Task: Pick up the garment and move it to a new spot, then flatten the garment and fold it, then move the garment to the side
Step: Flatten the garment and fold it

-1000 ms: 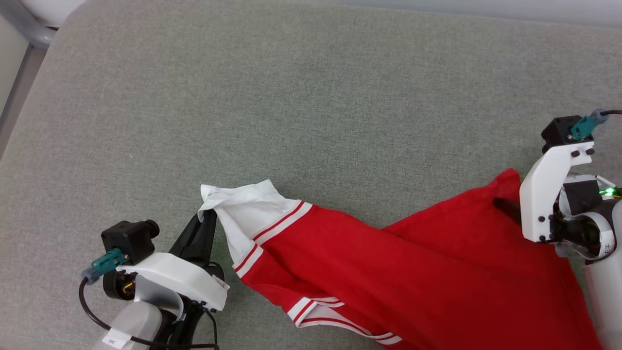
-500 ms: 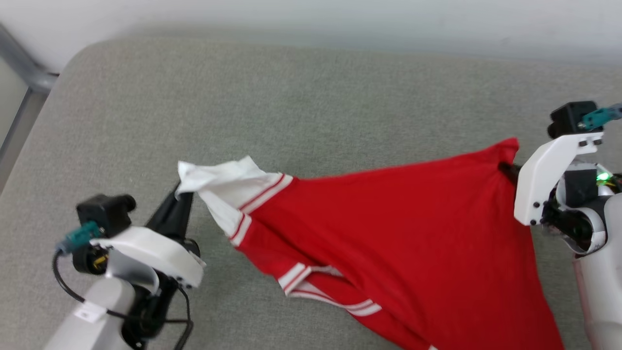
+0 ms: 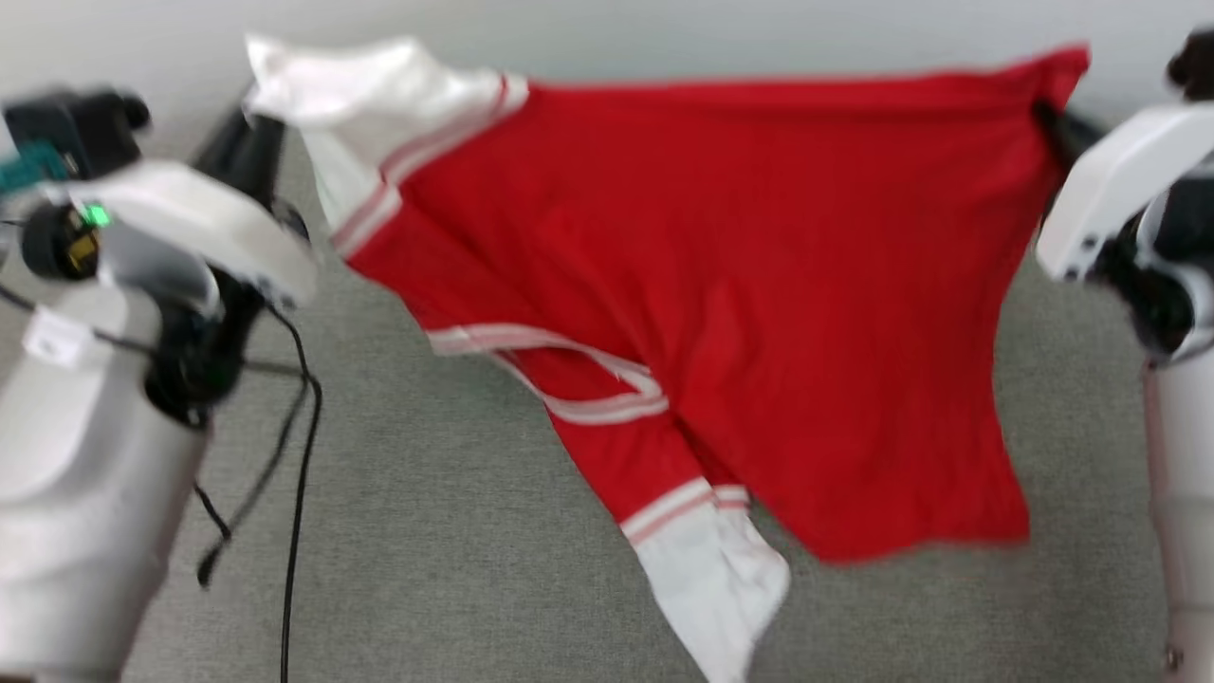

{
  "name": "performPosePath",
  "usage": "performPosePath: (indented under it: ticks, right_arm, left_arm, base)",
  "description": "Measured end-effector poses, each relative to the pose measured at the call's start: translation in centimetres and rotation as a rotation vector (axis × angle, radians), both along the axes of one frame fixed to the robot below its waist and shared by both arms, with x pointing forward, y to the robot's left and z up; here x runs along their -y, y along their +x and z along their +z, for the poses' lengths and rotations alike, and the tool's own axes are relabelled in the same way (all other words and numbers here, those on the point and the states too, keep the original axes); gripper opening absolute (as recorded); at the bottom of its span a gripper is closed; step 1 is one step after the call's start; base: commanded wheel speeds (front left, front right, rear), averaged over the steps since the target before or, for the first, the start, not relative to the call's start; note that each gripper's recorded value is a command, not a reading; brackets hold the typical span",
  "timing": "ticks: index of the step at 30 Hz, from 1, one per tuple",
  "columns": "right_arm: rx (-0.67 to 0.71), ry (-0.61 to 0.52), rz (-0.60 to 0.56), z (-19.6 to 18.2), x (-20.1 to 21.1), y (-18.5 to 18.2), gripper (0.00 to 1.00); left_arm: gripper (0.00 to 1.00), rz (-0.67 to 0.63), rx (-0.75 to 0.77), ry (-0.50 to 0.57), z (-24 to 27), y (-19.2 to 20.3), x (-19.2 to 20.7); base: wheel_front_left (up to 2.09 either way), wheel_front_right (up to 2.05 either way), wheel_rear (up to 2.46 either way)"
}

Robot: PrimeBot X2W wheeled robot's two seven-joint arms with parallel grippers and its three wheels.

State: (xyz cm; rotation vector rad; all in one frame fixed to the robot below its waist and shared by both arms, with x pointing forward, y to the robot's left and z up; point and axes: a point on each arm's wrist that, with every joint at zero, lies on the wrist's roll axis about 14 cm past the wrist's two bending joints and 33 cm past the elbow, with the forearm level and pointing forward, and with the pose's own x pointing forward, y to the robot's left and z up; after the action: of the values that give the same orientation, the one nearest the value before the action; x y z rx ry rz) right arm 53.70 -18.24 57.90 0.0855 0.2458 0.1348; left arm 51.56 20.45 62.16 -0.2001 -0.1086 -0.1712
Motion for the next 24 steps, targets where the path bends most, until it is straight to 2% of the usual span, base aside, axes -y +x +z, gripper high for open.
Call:
performPosePath:
  ticks: [9, 15, 18, 24]
  right_arm:
    - [0.252, -0.021, -0.066, 9.0, 1.5, 6.0, 0.00]
    - [0.351, -0.048, -0.089, 12.3, 1.4, 10.0, 0.00]
    - [0.377, -0.056, -0.098, 12.6, 1.5, 11.9, 0.00]
    - [0.339, -0.054, -0.075, 8.9, 0.0, 15.5, 0.00]
  left_arm:
    - [0.00, 0.007, 0.170, 0.015, 8.0, 7.3, 0.0]
    - [0.00, 0.046, 0.250, 0.041, 11.2, 11.9, -1.5]
    - [0.00, 0.074, 0.268, 0.058, 11.6, 13.9, -2.7]
    - [0.00, 0.103, 0.200, 0.066, 7.7, 17.7, -4.2]
  base:
    - [0.00, 0.00, 0.00]
    - [0.00, 0.00, 0.00]
    - [0.00, 0.00, 0.00]
    - [0.00, 0.00, 0.00]
